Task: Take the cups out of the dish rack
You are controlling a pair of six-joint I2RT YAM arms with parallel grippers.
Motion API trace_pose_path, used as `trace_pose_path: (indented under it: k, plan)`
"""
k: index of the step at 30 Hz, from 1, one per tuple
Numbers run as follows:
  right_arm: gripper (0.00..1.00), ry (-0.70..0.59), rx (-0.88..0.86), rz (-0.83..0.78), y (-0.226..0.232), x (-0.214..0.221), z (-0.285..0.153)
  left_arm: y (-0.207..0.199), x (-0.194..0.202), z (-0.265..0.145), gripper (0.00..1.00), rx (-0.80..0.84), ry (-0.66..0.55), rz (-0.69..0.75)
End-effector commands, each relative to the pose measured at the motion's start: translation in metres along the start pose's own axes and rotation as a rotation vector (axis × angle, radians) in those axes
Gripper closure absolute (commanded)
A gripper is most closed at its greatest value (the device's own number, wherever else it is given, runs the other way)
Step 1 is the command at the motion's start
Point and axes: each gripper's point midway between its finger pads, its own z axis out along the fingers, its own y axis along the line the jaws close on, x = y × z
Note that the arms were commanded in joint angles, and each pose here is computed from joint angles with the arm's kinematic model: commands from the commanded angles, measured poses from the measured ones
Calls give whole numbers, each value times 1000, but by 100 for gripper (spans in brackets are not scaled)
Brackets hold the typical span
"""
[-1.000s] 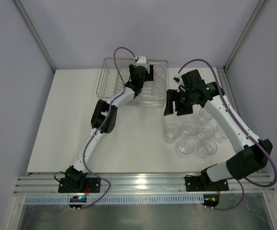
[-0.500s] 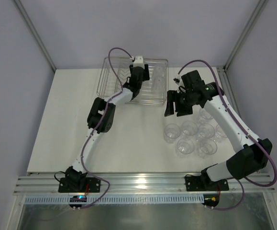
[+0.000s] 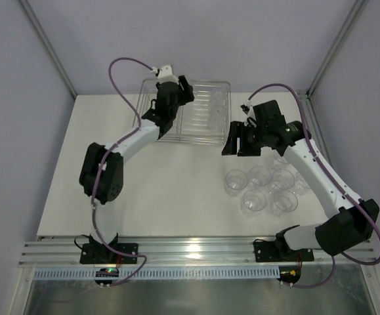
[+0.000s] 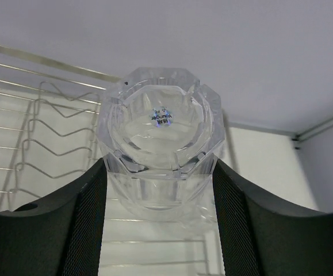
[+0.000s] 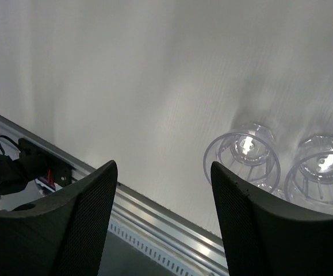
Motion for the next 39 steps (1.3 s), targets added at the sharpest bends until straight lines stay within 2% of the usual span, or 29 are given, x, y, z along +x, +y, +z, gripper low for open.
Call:
trace_pose_path:
  k: [1,2,3,4,5,7,8,9,11,15,19,29,33,36,37,39]
  plan:
    - [31,-152,-180,1,34,-27,-12,-33,-70,-57,100,153,-74,-277]
    - [31,-129,-241,11,40,-20,-8,-30,-66,-77,100,181,-48,-319]
    - [31,-142,-288,39,48,-21,-12,-38,-63,-87,100,229,-8,-425]
    - [31,-187,-352,24,59,-30,-14,-43,-57,-99,100,271,35,-462]
    - [31,-173,-391,43,61,-23,-10,-59,-45,-116,100,374,128,-494]
    - [31,-195,-504,54,79,-27,-18,-70,-22,-147,100,463,270,-622]
    - [31,-181,-519,70,78,-21,-13,-72,-14,-155,100,486,304,-672]
    - [31,-172,-552,88,83,-19,-16,-69,-2,-168,100,509,335,-781]
    - [31,-179,-589,87,85,-17,-14,-68,15,-183,100,527,375,-853]
    - [31,-163,-647,103,91,-10,-14,-53,54,-208,100,470,446,-904]
    - [31,-161,-630,121,84,-4,-8,-54,62,-228,100,486,469,-974]
    - [31,-123,-542,112,68,13,12,-83,87,-254,100,529,552,-1118]
    - [33,-127,-521,104,64,14,15,-99,99,-265,100,541,599,-1130]
    - [48,-129,-512,96,62,15,18,-111,107,-275,100,551,633,-1137]
    - [64,-127,-509,96,61,16,19,-115,107,-279,100,561,640,-1142]
    - [78,-129,-505,96,60,16,20,-117,107,-280,100,562,642,-1151]
